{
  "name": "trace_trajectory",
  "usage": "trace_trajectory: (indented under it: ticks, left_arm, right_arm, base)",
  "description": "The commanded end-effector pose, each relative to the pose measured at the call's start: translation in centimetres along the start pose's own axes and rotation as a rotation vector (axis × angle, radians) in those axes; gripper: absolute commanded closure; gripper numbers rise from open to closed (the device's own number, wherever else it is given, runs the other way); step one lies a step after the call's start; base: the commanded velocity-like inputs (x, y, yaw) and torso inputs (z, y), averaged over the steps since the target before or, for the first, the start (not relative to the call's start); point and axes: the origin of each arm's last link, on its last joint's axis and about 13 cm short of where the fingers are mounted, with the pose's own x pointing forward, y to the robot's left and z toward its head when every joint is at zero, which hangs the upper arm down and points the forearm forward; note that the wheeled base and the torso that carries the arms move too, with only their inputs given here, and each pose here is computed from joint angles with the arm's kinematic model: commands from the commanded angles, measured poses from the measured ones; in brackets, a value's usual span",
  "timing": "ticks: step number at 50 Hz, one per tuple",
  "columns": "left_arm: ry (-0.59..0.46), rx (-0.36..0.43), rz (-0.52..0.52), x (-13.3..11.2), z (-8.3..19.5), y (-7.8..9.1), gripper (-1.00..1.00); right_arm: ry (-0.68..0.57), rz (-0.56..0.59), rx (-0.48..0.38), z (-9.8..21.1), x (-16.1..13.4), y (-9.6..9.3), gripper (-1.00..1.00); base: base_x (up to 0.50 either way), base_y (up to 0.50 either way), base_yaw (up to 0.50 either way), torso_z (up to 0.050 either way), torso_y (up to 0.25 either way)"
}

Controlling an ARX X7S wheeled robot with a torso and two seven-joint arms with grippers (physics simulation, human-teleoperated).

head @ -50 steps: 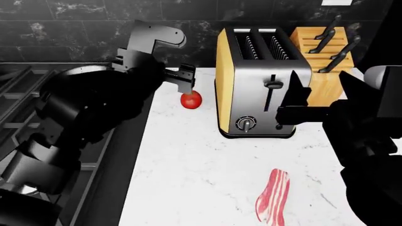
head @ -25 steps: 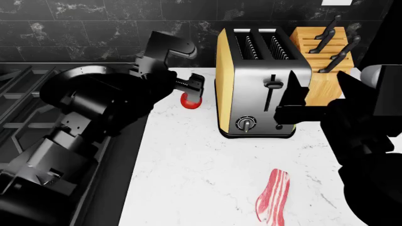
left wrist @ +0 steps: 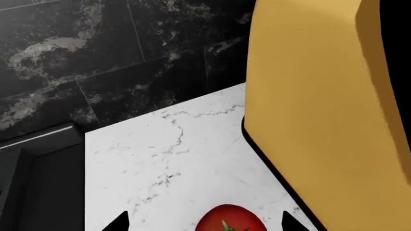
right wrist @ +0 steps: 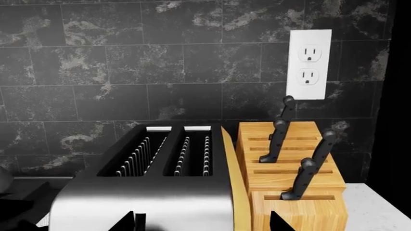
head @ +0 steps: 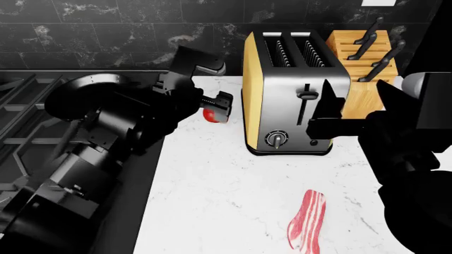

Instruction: Place both pans onto different burners. Then place the tomato and the bacon on different pans.

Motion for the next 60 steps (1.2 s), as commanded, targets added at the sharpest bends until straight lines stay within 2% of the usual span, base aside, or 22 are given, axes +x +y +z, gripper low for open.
trace_trajectory:
  ticks: [1,40,60]
  left_arm:
    - [0.026,-0.002,0.012,0.8,-0.8,0.1,-1.0]
    - [0.071,-0.029,-0.049,2.4,-2.8,-0.6,-1.0]
    - [0.109,-0.042,-0.044,3.1,-3.7,-1.0,-1.0]
  right_arm:
    - [0.001,0.0,0.0,-0.1,0.1,0.0,-1.0]
    - [0.016,0.002,-0.001,-0.5,0.3,0.1,-1.0]
    - [0.021,0.001,0.003,-0.7,0.4,0.0,-1.0]
  base:
    - [0.0,0.0,0.0,0.0,0.0]
    - [0.0,0.0,0.0,0.0,0.0]
    - [0.0,0.0,0.0,0.0,0.0]
